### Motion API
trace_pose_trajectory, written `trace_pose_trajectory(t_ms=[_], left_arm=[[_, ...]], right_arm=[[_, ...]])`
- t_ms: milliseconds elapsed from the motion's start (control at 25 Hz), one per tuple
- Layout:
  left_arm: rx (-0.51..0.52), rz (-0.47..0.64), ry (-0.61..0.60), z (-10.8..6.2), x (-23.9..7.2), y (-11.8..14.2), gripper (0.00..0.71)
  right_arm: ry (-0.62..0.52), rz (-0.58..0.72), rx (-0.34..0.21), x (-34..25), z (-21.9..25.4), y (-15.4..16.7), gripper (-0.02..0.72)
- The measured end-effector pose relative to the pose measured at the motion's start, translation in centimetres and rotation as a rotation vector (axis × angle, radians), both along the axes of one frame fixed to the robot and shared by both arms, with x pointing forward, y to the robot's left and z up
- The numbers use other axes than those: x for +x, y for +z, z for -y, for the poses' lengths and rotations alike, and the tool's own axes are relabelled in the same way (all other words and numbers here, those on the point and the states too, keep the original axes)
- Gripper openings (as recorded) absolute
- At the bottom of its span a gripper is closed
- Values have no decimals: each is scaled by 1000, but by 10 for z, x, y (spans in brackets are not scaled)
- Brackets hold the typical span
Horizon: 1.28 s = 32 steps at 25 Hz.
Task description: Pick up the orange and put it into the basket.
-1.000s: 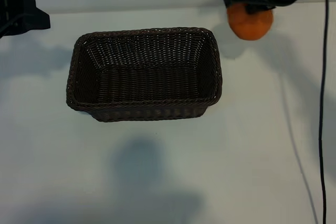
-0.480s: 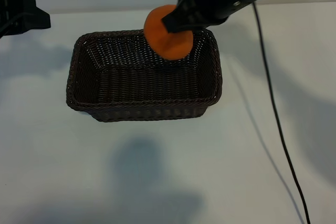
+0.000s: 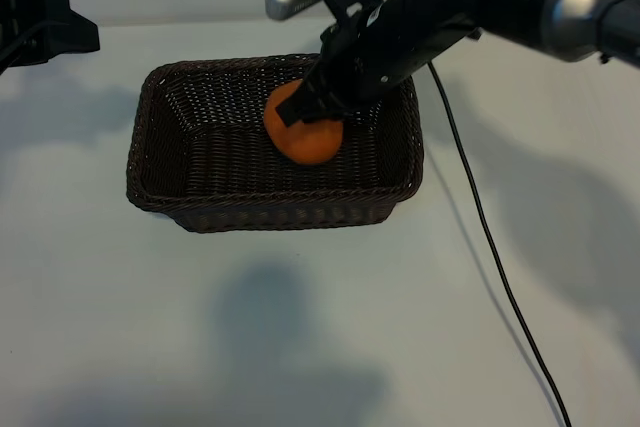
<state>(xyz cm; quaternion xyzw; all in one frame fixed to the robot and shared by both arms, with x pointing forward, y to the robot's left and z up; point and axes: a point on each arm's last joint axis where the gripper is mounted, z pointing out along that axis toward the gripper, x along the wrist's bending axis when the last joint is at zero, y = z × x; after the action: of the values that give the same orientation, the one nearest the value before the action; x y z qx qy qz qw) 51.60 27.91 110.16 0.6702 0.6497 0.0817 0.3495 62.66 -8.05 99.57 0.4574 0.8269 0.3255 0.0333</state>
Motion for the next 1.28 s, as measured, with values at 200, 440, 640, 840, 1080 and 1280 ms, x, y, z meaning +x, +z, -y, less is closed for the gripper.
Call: trace_pose_trajectory(t_ms=[200, 440, 640, 840, 1080, 1280], left_arm=[[0, 0, 0, 0, 0, 0, 588], [0, 0, 0, 0, 0, 0, 588], [0, 0, -1, 0, 0, 0, 587], [1, 1, -1, 0, 0, 0, 587], [1, 1, -1, 0, 0, 0, 587], [3, 2, -3, 0, 0, 0, 587]], right_arm=[[-20, -52, -1, 6, -4, -27, 106], [-29, -65, 6, 7, -5, -32, 149], [-40, -70, 14, 7, -5, -32, 400], [-57, -80, 22, 7, -5, -31, 674], [-60, -72, 19, 0, -1, -8, 696], [-85, -54, 15, -9, 6, 21, 678]])
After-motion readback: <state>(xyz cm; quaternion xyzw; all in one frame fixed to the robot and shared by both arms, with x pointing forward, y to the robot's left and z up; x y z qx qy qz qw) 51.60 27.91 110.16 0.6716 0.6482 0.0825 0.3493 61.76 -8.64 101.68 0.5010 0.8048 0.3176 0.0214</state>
